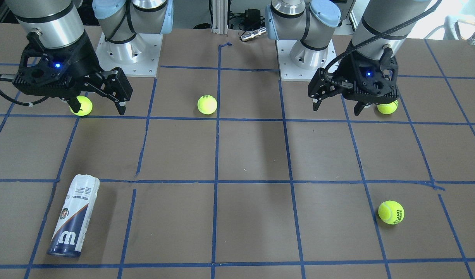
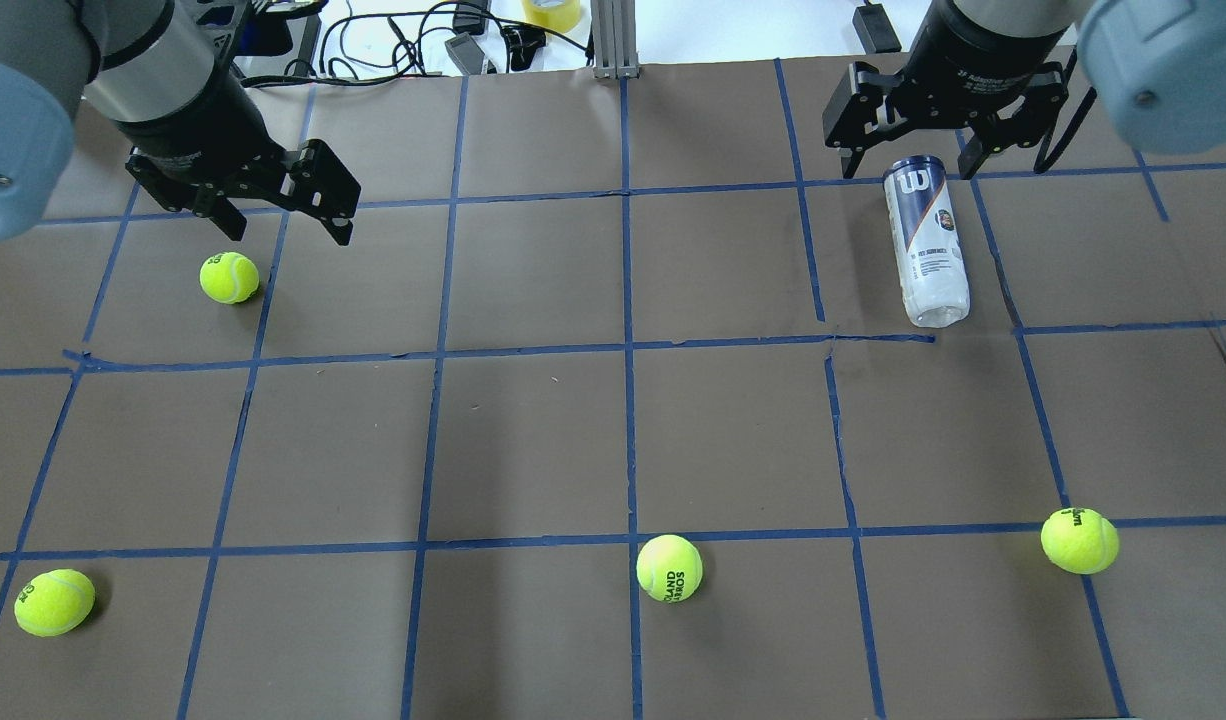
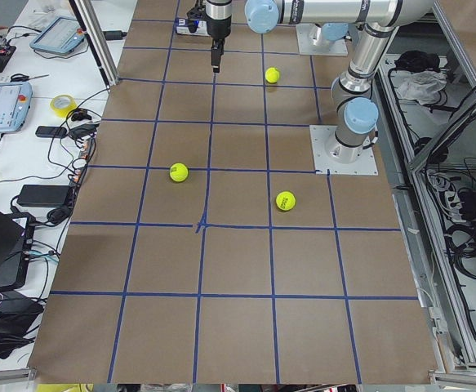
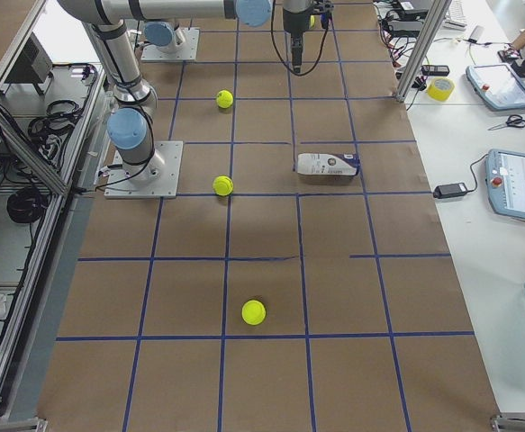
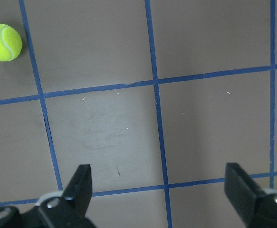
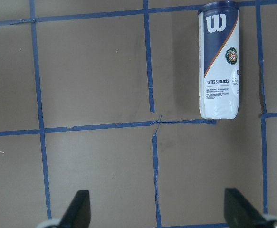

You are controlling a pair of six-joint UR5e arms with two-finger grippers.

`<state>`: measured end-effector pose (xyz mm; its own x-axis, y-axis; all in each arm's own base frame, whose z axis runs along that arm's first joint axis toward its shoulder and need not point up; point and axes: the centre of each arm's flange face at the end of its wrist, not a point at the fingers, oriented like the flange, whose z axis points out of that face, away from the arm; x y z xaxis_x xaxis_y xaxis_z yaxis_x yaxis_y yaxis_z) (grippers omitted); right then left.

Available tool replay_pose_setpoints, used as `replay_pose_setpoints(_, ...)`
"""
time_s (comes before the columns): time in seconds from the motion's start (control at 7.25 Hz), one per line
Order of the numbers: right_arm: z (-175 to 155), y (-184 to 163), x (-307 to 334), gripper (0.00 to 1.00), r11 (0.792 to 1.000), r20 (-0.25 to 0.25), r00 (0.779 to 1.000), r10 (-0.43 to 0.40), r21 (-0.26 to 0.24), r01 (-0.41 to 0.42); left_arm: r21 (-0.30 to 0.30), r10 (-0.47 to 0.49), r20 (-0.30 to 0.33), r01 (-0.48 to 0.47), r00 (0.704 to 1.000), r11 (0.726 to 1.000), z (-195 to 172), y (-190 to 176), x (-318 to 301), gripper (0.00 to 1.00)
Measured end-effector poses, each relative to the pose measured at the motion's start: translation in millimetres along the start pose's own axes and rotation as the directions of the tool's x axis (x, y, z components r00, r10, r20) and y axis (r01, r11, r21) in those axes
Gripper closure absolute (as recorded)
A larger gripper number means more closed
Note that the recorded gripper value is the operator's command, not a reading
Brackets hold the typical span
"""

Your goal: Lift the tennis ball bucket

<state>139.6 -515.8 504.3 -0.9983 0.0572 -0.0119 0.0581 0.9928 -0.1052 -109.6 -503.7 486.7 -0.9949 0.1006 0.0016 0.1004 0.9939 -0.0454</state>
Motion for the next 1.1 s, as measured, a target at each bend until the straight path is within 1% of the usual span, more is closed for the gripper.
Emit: replay_pose_setpoints(1.1,1.6,-0.7,1.5,0.0,1.0,-0.001,1.0,0.0,-0.005,0.0,0.001,0.001,-0.005,-0.001,1.0,1.0,0.5,-0.7,0.5,0.0)
